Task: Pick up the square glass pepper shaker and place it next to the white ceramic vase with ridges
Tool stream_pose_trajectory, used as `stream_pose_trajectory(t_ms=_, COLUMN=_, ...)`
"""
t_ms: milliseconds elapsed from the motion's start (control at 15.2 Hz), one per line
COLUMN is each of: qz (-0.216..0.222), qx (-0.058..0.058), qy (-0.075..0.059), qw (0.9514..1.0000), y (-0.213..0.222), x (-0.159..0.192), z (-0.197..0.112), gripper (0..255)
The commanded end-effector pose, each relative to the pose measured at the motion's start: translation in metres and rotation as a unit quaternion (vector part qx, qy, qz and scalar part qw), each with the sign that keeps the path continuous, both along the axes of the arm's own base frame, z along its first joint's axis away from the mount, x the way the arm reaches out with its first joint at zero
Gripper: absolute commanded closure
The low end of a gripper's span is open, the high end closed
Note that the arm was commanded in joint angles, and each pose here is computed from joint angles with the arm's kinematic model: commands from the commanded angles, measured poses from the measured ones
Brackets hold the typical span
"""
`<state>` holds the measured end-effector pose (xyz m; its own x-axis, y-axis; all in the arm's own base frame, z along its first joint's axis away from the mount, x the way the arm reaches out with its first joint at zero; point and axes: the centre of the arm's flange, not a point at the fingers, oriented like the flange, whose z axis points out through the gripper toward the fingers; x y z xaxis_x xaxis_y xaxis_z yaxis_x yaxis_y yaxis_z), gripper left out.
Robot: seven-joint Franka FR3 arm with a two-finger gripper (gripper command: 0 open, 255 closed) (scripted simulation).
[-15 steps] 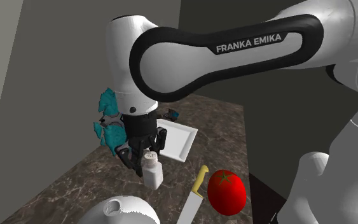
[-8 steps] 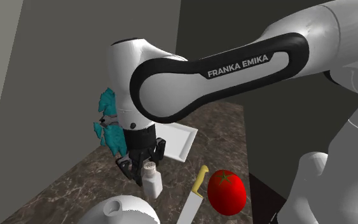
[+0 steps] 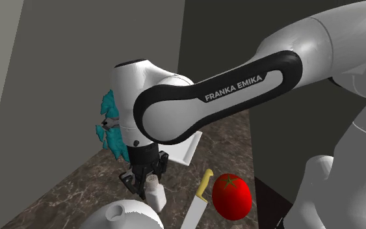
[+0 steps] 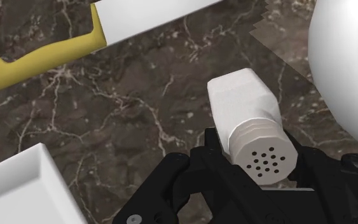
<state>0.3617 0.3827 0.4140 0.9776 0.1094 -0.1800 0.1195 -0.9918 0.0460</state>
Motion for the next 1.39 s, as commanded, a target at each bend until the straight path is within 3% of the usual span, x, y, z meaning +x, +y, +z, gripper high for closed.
stream_pose_trajectory(t_ms=0, qz=0.000, qx=0.000, qy=0.000, qw=1.0000, y=0.000, x=0.000, z=-0.002, gripper=255)
stream_pose_trajectory(t_ms=330, qz=0.000, qx=0.000, qy=0.000, qw=1.0000, y=0.000, x=0.000, z=-0.002, gripper=255)
stream_pose_trajectory(t_ms=396, qz=0.000, qx=0.000, qy=0.000, qw=1.0000, y=0.000, x=0.000, z=-0.002, gripper=0)
stream_pose_trajectory(t_ms=726, qz=0.000, qx=0.000, qy=0.000, qw=1.0000, y=0.000, x=0.000, z=-0.002, gripper=0)
stream_pose_trajectory(t_ms=990, qz=0.000, qx=0.000, qy=0.000, qw=1.0000, y=0.004, x=0.009, z=0.047, gripper=0)
stream_pose_trajectory(t_ms=1320, qz=0.000, qx=0.000, qy=0.000, qw=1.0000, y=0.004, x=0.009, z=0.047, gripper=0)
